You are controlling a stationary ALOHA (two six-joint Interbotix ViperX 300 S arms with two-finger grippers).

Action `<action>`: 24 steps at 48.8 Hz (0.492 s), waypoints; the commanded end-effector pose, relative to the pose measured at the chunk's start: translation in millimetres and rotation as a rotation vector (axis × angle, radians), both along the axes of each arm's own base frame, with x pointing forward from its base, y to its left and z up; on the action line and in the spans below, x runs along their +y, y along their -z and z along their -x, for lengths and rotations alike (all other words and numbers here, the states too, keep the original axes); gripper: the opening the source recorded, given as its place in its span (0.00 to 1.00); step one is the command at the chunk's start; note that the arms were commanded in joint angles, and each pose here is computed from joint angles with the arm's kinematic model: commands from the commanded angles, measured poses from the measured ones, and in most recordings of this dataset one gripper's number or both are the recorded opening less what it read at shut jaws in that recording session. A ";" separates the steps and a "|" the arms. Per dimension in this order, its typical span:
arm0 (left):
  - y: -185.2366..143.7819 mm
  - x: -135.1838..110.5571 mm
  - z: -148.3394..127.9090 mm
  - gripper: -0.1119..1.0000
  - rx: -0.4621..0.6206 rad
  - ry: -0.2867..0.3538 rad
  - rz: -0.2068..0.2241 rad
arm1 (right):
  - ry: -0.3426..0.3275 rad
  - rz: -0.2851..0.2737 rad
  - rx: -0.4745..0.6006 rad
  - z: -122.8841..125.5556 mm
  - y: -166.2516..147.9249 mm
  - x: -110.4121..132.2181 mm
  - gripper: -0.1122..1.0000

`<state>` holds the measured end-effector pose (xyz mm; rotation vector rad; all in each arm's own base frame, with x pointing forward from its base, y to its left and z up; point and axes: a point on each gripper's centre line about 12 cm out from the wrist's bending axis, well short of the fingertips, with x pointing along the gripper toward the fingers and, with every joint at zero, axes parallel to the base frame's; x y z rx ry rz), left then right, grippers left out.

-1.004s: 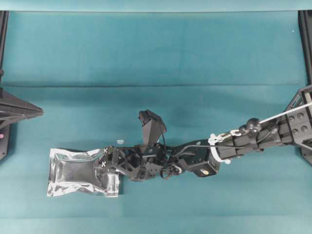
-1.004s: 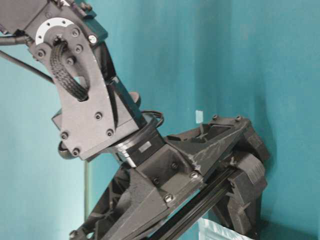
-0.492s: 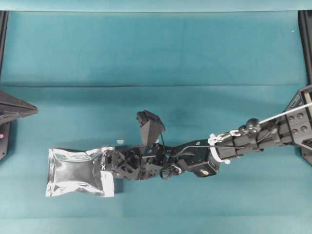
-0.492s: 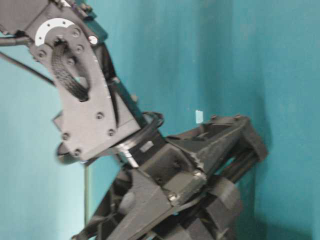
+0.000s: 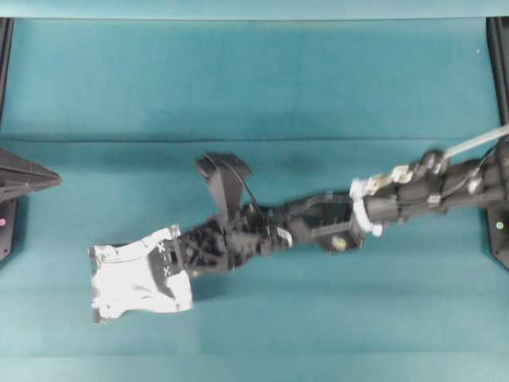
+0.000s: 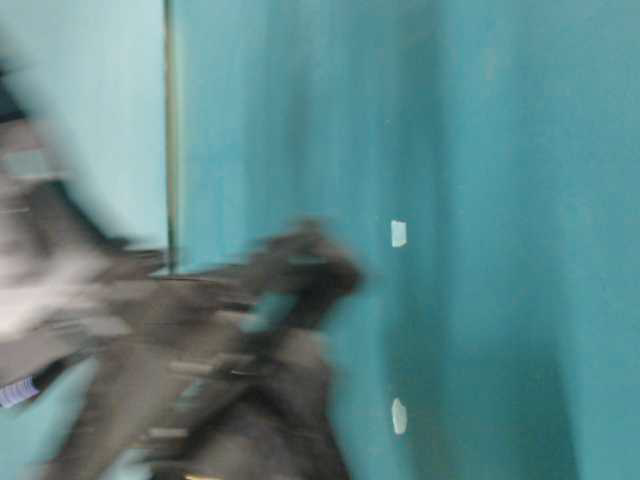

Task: Hand over the silver zip bag and make it stand upright.
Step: 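Lift the bag and rotate it upright, moving it toward table center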

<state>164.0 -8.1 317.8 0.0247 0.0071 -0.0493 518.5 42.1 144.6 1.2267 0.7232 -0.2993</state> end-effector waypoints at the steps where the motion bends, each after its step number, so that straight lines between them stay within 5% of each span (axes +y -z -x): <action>1: -9.4 -0.2 1.1 0.10 -0.028 0.001 -0.003 | -0.090 0.037 -0.043 -2.3 -41.6 -4.7 0.11; 24: -12.1 -0.1 3.0 0.10 -0.040 0.001 -0.003 | -0.507 0.167 0.011 19.3 -122.1 -22.9 0.11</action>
